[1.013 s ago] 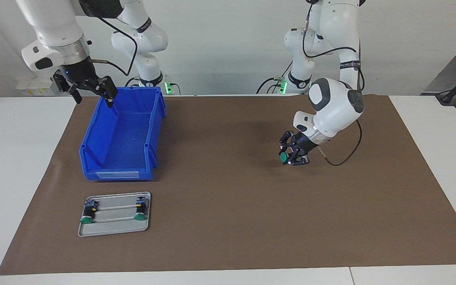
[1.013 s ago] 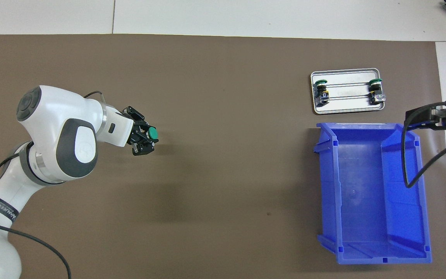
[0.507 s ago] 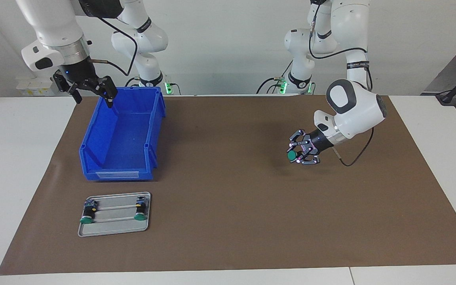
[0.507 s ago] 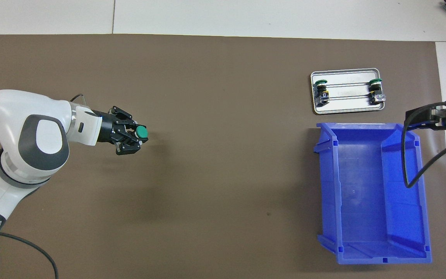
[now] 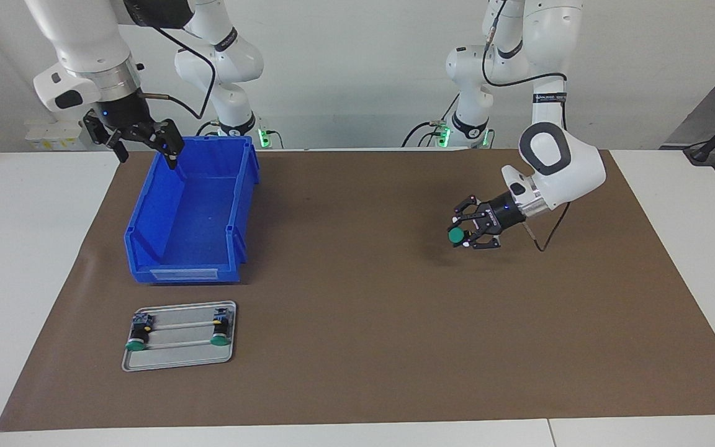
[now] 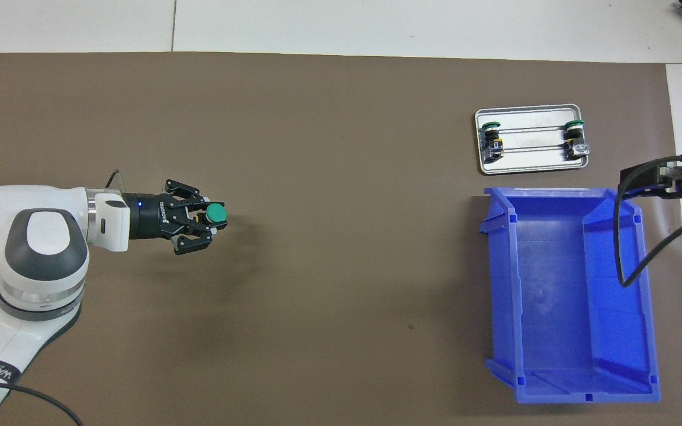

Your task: Place and press button with both arms

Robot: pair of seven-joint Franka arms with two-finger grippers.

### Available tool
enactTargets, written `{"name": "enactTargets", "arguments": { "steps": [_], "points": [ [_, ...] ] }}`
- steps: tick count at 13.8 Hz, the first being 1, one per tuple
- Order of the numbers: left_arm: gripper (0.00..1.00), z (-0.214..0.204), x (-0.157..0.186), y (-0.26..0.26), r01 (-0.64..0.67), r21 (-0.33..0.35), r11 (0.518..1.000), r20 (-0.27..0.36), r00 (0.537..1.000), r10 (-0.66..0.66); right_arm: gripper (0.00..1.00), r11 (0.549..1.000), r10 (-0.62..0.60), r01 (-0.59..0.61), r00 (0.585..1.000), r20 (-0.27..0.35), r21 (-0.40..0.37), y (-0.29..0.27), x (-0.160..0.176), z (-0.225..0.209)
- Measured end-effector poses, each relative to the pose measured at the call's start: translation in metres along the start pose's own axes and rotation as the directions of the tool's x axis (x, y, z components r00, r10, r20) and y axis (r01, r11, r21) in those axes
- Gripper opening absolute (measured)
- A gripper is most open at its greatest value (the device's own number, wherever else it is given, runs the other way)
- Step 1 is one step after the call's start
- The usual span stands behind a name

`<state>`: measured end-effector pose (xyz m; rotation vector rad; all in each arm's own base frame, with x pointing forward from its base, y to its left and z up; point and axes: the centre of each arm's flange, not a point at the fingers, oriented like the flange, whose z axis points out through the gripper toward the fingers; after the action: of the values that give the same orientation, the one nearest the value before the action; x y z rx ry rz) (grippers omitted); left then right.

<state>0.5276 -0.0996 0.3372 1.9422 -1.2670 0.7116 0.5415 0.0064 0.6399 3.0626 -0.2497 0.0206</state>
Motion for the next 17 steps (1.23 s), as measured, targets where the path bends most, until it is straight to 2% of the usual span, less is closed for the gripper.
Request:
{"name": "enactTargets", "arguments": {
  "steps": [2, 5, 7, 13, 17],
  "points": [
    [0.41, 0.005, -0.012, 0.01, 0.003, 0.008, 1.0, -0.065, 0.998, -0.002, 1.0, 1.0, 0.0, 0.0, 1.0, 0.0, 0.0, 0.0, 0.0, 0.0],
    [0.41, 0.017, -0.033, 0.021, -0.005, 0.013, 1.0, -0.118, 0.993, 0.006, 1.0, 1.0, 0.0, 0.0, 1.0, 0.0, 0.0, 0.0, 0.0, 0.0],
    [0.41, 0.025, -0.043, 0.026, -0.008, 0.033, 0.999, -0.177, 0.984, 0.014, 1.0, 1.0, 0.0, 0.0, 1.0, 0.0, 0.0, 0.0, 0.0, 0.0],
    [0.41, 0.061, -0.049, 0.04, -0.024, 0.075, 0.997, -0.299, 0.953, 0.045, 1.0, 1.0, 0.0, 0.0, 1.0, 0.0, 0.0, 0.0, 0.0, 0.0],
    [0.41, 0.081, -0.05, 0.046, -0.036, 0.071, 0.997, -0.369, 0.928, 0.06, 1.0, 1.0, 0.0, 0.0, 1.0, 0.0, 0.0, 0.0, 0.0, 0.0]
  ]
}}
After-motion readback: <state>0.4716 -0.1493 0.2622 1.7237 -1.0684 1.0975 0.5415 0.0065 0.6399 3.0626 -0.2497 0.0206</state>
